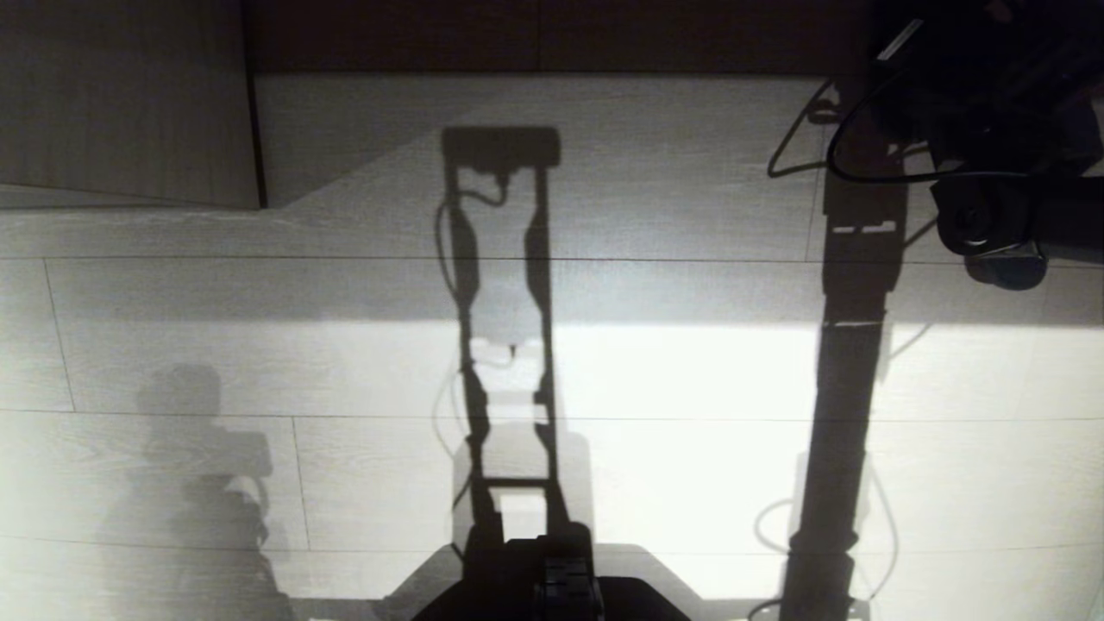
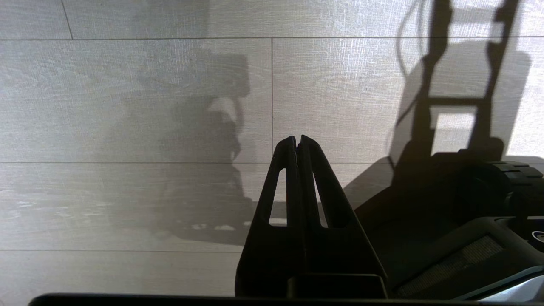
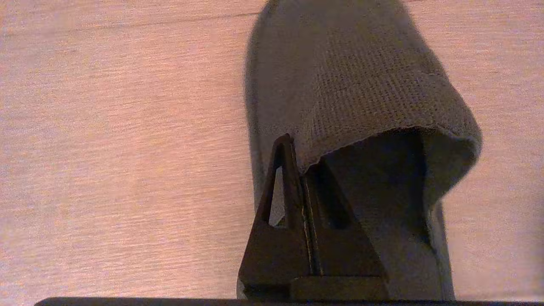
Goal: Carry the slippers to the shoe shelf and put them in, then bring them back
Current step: Pick up the slippers on the floor
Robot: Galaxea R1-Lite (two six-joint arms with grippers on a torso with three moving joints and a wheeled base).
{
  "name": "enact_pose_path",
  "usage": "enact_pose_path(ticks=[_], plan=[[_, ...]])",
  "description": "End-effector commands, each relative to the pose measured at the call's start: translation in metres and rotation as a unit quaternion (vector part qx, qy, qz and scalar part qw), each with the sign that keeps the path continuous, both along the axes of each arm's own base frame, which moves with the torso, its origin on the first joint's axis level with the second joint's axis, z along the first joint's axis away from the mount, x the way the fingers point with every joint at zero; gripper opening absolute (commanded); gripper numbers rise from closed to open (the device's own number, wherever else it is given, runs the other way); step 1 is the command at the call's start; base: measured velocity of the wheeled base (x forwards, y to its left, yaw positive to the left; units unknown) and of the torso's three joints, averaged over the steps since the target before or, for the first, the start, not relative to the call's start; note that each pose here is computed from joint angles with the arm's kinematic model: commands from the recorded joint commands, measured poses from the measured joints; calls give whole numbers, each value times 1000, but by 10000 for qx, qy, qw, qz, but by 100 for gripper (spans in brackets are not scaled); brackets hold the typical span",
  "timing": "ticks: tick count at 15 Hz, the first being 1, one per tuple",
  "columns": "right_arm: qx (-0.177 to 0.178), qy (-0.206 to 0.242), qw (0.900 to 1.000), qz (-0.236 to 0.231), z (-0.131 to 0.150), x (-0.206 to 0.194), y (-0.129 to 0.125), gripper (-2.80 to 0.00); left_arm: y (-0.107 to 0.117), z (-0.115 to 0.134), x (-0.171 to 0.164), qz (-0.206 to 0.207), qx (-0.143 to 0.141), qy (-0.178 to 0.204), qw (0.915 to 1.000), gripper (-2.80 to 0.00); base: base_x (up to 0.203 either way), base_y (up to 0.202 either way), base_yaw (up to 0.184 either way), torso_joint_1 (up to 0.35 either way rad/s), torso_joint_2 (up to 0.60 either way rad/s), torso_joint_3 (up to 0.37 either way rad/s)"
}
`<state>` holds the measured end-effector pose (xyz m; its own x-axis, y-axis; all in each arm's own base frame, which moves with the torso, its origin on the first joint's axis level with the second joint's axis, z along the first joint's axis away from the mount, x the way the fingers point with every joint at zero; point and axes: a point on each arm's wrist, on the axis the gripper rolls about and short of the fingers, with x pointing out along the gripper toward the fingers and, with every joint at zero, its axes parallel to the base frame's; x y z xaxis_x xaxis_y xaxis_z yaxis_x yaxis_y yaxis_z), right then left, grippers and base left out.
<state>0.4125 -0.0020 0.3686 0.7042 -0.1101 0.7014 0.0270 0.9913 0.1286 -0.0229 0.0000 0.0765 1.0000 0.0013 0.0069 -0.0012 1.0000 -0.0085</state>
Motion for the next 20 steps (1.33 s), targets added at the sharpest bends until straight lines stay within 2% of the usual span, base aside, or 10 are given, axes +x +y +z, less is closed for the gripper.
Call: enact_pose_path(ticks=[1, 8, 15, 20], plan=[[68, 18, 9999, -105, 4, -11, -1, -280, 0, 0, 0, 1, -3, -4, 10000, -280, 0, 0, 0, 0, 0, 0], [151, 380, 9979, -494, -5, -21, -11, -280, 0, 0, 0, 1, -3, -4, 10000, -280, 0, 0, 0, 0, 0, 0], [244, 541, 9959, -687, -9, -27, -17, -280, 0, 0, 0, 1, -3, 4, 10000, -280, 0, 0, 0, 0, 0, 0], [278, 841, 9932, -756, -25, -18, -17, -280, 0, 0, 0, 1, -3, -4, 10000, -280, 0, 0, 0, 0, 0, 0]])
